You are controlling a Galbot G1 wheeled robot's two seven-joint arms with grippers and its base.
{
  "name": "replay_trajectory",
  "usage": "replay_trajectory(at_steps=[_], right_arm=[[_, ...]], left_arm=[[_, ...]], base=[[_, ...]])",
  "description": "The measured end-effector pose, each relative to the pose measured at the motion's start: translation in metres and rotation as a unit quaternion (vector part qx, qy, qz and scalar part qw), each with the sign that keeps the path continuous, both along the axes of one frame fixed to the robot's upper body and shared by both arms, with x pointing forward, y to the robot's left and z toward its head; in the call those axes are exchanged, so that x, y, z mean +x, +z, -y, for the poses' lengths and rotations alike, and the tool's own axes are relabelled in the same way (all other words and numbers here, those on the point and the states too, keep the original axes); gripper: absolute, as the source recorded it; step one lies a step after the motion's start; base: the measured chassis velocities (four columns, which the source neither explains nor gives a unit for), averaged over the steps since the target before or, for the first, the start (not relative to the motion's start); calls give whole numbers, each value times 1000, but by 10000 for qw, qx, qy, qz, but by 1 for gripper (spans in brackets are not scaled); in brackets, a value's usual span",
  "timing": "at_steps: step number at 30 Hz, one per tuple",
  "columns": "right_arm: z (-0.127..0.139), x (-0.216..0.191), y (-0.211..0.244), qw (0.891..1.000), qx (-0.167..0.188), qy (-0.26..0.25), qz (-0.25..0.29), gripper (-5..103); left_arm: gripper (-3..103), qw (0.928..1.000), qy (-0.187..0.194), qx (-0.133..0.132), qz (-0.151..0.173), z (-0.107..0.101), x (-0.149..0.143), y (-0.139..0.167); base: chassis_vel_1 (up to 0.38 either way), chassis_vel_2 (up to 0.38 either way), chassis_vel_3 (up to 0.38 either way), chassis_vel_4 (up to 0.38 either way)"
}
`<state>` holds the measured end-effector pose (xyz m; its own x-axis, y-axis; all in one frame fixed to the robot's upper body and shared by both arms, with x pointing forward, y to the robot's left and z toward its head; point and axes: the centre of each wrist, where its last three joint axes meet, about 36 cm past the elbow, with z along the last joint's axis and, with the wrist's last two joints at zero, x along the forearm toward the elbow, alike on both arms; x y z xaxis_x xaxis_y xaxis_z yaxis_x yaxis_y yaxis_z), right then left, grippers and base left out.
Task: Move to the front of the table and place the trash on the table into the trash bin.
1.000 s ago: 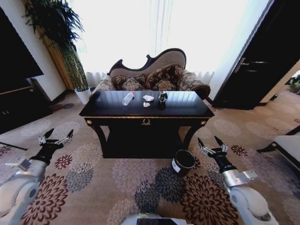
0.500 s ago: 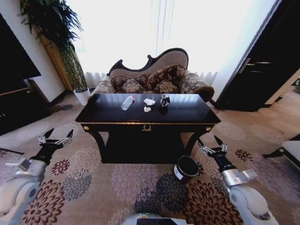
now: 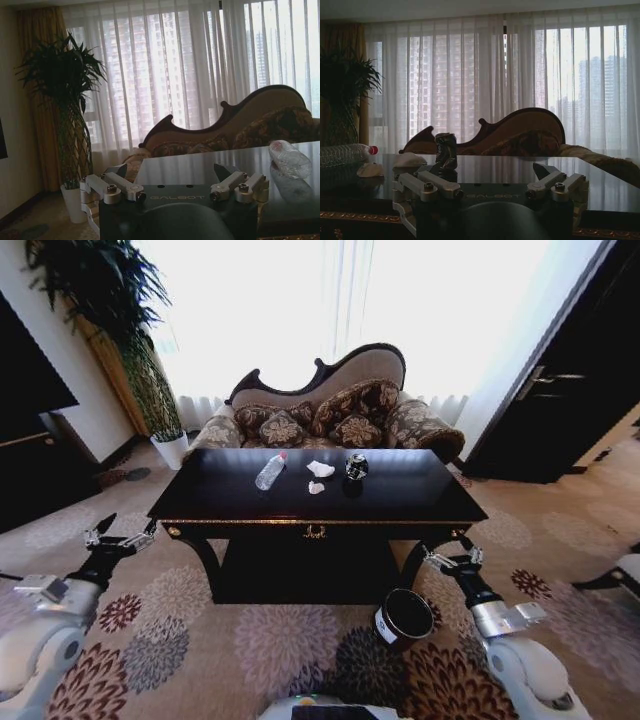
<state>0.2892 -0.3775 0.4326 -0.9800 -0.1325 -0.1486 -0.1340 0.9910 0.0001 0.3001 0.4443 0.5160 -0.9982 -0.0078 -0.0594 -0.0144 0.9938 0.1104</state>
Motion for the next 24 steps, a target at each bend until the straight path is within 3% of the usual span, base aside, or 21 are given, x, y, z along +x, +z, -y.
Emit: replay_trajectory(at_steps=[11,13,20,24], right_arm=[[-1,-1,-1,10000,39,-11,54,100],[-1,-1,-1,10000,40,-16,57,100],[-2,-2,-3,10000,62,-24,50,100],[-3,-2,-4,9999,86,-30,50,100]], left_arm=[[98,9998,-170,-16,-60,5,8,-1],[95,9995,-300,-23,-122,7,14,0],[99,9965,-774,-74,-295,13,36,7],[99,9917,-1225,-62,-382,24,52,12]], base=[[-106,91,98,-104],[0,0,0,0],[0,0,0,0],[0,0,0,0]])
